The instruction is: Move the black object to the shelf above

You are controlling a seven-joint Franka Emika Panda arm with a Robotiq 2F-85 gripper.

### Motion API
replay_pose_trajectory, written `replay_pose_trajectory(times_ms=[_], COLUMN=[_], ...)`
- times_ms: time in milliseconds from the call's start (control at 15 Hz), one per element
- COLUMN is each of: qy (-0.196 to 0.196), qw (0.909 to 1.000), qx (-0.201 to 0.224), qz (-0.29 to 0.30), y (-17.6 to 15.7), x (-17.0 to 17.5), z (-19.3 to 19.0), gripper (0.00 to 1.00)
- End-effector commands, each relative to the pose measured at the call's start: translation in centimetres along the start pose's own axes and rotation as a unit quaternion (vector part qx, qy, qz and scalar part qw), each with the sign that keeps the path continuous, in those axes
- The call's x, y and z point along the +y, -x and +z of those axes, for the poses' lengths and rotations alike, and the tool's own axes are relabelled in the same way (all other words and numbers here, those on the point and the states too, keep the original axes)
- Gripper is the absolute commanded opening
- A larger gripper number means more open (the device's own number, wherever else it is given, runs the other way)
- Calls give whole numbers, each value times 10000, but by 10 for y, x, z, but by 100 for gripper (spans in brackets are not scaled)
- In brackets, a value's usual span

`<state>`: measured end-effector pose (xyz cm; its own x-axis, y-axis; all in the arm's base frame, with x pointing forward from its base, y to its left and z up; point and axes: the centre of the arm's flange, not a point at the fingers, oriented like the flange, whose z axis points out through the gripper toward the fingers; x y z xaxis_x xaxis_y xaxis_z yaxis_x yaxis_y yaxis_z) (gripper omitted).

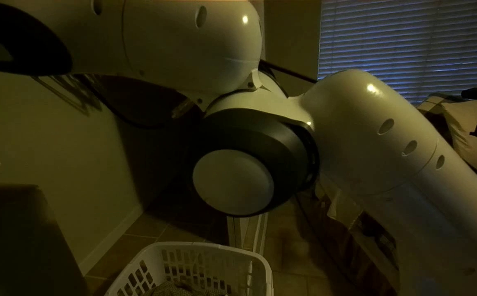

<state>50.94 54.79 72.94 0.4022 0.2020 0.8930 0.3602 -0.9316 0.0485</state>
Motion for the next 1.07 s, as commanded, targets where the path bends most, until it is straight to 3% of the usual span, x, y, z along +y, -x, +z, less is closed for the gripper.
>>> replay_pose_trajectory(times_ms=[0, 467, 1000], qy=[-773, -1515, -2016], qw=[9967, 9879, 9773], qx=[216, 179, 205], qz=[-88, -271, -621], y=[17, 19, 17], x=[10, 13, 19], z=[-2, 14, 29], gripper=[20, 20, 20])
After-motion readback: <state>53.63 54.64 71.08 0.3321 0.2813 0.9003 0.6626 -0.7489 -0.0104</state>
